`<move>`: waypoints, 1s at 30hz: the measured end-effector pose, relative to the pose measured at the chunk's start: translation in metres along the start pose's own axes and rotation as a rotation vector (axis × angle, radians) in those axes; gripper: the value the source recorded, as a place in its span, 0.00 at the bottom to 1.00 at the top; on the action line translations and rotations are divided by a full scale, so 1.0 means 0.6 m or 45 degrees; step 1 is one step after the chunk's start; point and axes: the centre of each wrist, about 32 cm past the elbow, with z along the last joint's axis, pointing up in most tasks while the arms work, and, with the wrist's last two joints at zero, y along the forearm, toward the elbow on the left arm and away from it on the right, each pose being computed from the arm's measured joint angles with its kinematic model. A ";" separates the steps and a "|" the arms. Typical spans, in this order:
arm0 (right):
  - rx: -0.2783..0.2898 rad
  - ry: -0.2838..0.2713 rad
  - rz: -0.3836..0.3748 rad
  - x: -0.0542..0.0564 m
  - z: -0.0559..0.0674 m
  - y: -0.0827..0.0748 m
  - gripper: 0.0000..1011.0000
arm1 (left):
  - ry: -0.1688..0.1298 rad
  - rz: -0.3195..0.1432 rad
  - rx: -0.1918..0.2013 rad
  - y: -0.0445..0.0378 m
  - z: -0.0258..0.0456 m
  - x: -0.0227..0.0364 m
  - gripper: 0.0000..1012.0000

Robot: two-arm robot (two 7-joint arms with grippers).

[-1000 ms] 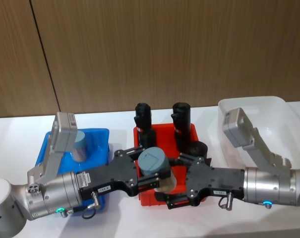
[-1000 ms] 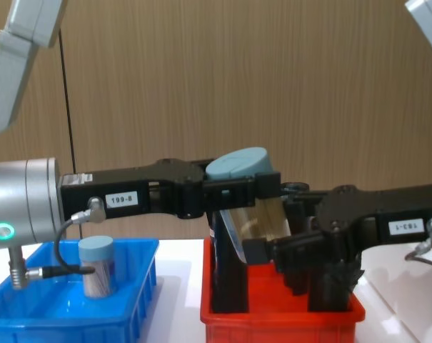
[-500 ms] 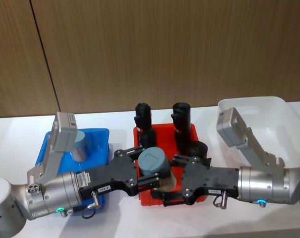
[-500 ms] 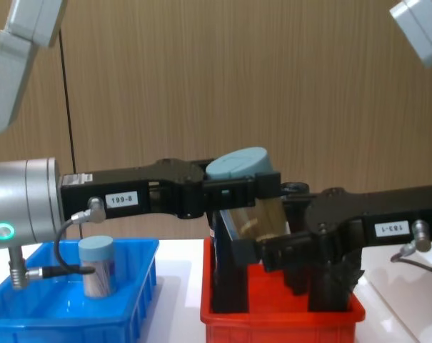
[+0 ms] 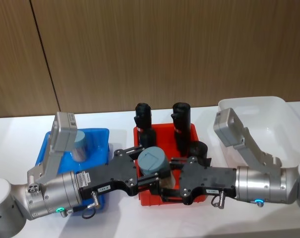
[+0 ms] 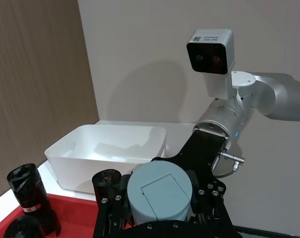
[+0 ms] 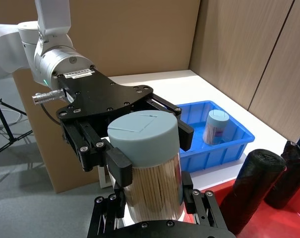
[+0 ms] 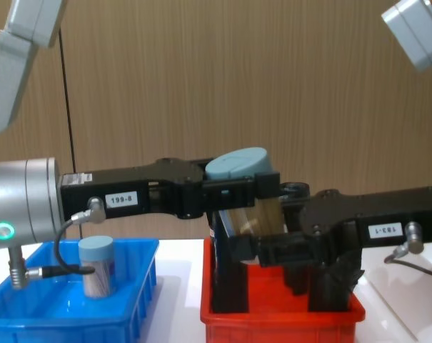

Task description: Pick the cotton swabs from the blue box and place them into the white box.

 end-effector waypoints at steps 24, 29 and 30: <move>0.004 0.009 -0.021 -0.004 -0.002 -0.001 0.64 | 0.000 -0.002 0.000 0.000 0.000 0.0000 0.99; 0.006 0.019 -0.041 -0.005 -0.005 -0.009 0.64 | 0.000 -0.002 0.000 0.000 0.000 0.0000 0.99; 0.008 0.021 -0.045 -0.004 -0.006 -0.010 0.64 | 0.000 -0.001 0.000 0.000 0.000 0.0000 0.99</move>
